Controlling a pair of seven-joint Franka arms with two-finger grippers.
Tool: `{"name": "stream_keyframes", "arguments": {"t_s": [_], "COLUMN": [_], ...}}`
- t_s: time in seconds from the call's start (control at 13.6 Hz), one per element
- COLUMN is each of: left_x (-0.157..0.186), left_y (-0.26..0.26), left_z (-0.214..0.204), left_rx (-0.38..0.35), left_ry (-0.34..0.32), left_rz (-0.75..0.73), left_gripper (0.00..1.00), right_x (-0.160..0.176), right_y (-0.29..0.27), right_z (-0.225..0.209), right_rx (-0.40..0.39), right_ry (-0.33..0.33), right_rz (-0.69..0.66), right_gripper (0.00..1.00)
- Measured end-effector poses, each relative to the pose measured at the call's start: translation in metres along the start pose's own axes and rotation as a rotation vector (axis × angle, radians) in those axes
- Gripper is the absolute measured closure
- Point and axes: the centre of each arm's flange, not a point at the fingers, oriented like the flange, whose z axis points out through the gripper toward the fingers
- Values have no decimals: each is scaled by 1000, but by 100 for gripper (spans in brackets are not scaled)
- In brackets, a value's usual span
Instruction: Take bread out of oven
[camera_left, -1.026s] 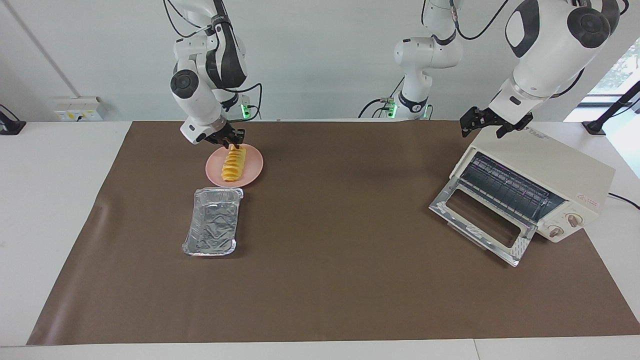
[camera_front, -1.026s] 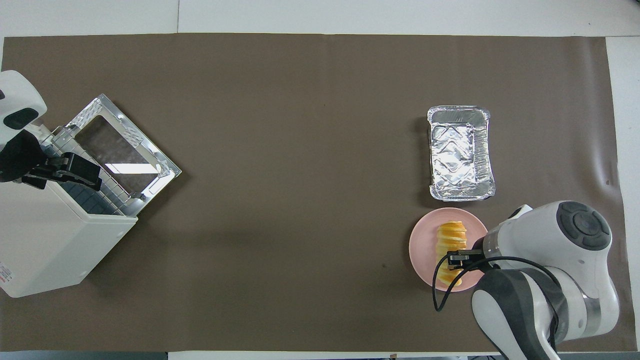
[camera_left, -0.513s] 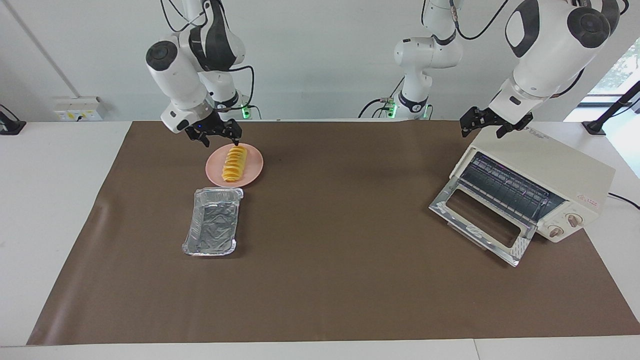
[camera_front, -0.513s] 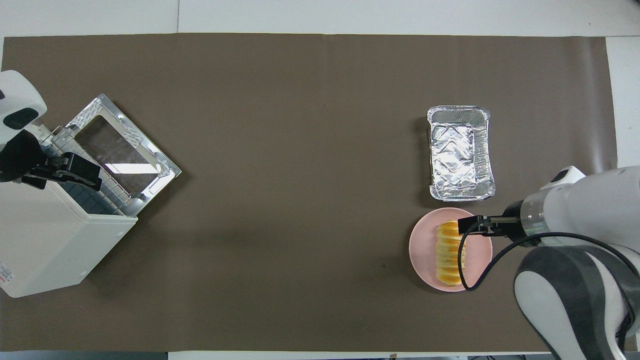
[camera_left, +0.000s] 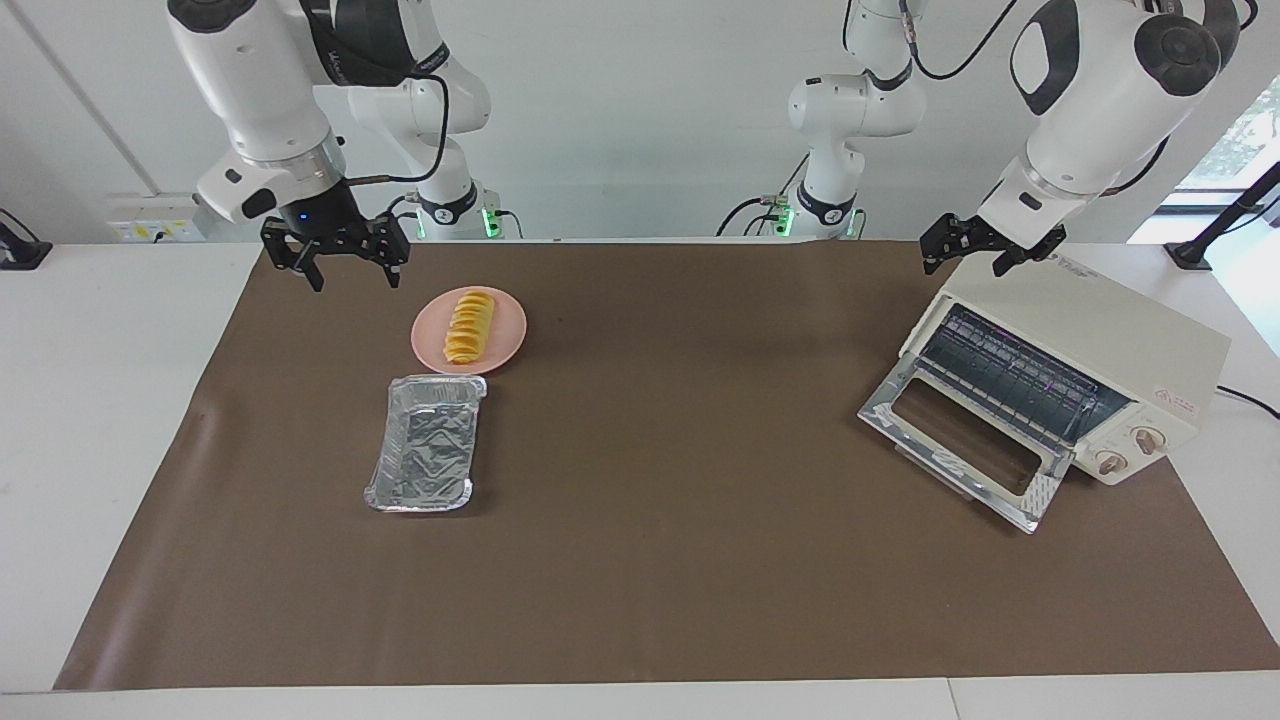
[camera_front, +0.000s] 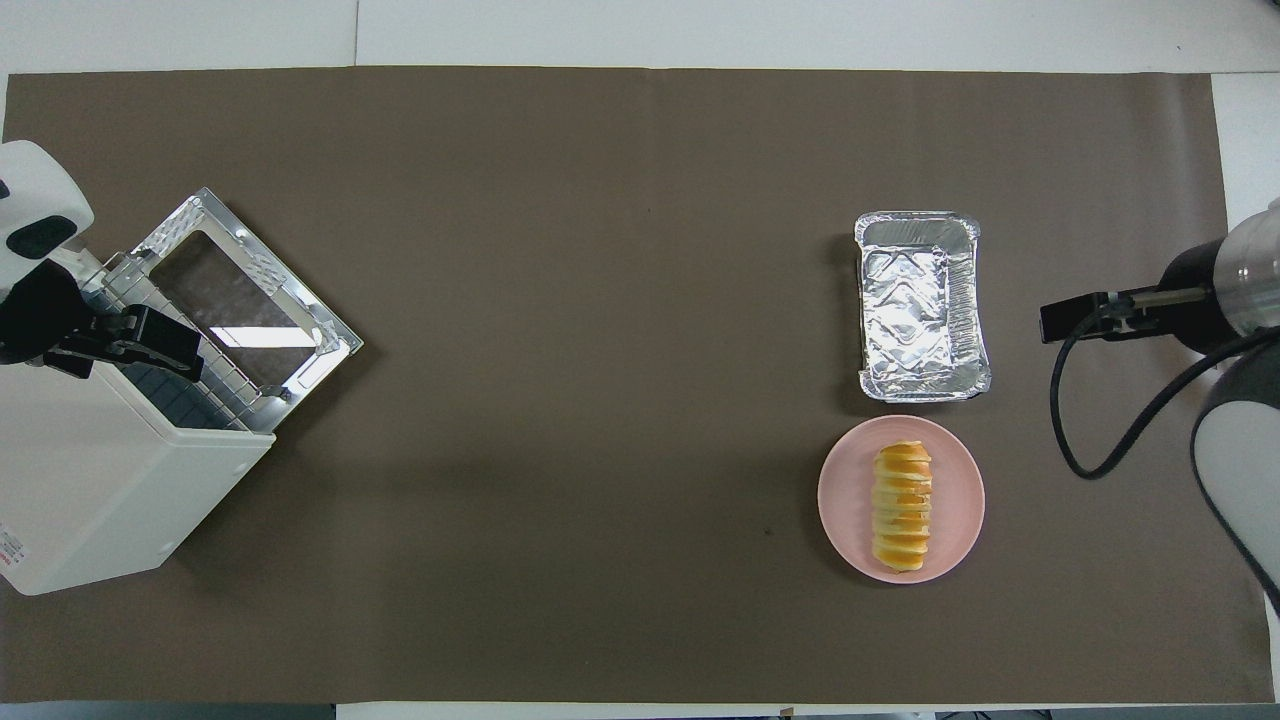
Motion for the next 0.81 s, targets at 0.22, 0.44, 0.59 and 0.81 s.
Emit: {"name": "stream_keyframes", "arguments": {"t_s": [0.22,0.44,0.59,0.81], "left_x": [0,0,0,0], "left_y": [0,0,0,0], "left_z": [0,0,0,0], "left_rx": [0,0,0,0], "left_ry": [0,0,0,0], "left_rz": [0,0,0,0], "left_gripper": [0,0,0,0], "right_x": [14,14,12,10], "right_y": [15,17,19,23], "right_z": [-13,-24,-23,-17], "right_rx": [-40,-47,-47,-47], "right_ry": [-18,-50,-64,-96], "right_rz": [9,7,11,18], "right_gripper": [0,0,0,0]}}
